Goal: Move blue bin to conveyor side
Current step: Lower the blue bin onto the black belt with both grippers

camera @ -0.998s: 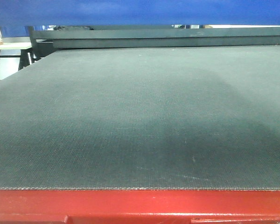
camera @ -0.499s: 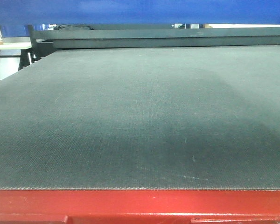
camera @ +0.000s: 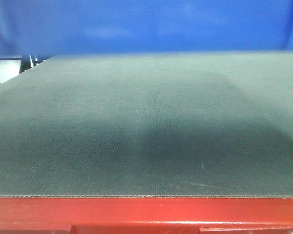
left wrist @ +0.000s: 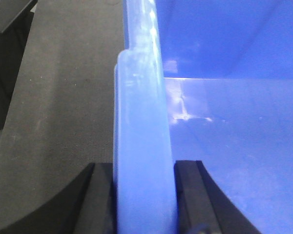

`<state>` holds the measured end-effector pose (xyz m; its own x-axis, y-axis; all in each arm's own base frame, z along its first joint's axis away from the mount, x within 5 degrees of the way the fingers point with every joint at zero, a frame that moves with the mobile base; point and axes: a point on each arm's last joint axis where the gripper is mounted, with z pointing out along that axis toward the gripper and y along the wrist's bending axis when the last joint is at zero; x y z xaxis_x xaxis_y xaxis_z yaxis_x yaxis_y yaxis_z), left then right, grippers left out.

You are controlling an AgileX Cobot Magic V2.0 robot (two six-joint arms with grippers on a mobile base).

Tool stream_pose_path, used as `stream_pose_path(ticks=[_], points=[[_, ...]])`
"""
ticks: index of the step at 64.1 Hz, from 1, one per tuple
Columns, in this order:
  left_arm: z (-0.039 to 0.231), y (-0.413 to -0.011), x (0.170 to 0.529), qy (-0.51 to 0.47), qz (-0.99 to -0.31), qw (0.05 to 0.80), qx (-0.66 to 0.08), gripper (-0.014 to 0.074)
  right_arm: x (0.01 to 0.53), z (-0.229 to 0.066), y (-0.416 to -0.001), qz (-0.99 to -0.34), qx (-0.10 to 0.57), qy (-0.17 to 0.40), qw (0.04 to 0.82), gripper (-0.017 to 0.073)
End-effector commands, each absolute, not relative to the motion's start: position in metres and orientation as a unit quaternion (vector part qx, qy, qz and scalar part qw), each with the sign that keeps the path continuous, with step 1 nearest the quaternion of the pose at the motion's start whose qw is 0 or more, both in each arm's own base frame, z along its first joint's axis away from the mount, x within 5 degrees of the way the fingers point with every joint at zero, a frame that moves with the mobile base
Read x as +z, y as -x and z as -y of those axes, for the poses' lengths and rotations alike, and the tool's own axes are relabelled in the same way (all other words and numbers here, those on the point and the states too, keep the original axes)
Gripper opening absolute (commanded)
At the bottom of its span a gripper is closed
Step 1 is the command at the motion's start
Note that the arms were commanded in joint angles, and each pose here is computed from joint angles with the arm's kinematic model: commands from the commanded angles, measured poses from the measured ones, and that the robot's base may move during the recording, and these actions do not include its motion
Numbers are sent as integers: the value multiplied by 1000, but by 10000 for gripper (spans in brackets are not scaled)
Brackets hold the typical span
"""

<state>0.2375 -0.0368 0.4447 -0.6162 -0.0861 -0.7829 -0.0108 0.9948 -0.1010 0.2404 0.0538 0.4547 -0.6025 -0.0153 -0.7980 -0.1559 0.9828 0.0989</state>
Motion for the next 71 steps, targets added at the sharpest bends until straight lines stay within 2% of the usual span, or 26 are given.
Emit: stream_pose_path(ticks=[1, 20, 30, 44, 71], points=[[42, -248, 443, 13, -862, 503, -59, -18, 460, -57, -251, -857, 88, 52, 506, -88], [49, -281, 403, -4, -855, 516, -55, -18, 391, -61, -273, -846, 89, 49, 524, -88], [53, -300, 383, -7, -870, 491, -50, -18, 364, -62, -279, -841, 90, 47, 531, -88], [57, -320, 362, -8, -880, 472, -49, -18, 349, -64, -290, -846, 88, 47, 523, -88], [60, -334, 347, -11, -884, 465, -49, -18, 334, -69, -313, -830, 91, 46, 548, -88]])
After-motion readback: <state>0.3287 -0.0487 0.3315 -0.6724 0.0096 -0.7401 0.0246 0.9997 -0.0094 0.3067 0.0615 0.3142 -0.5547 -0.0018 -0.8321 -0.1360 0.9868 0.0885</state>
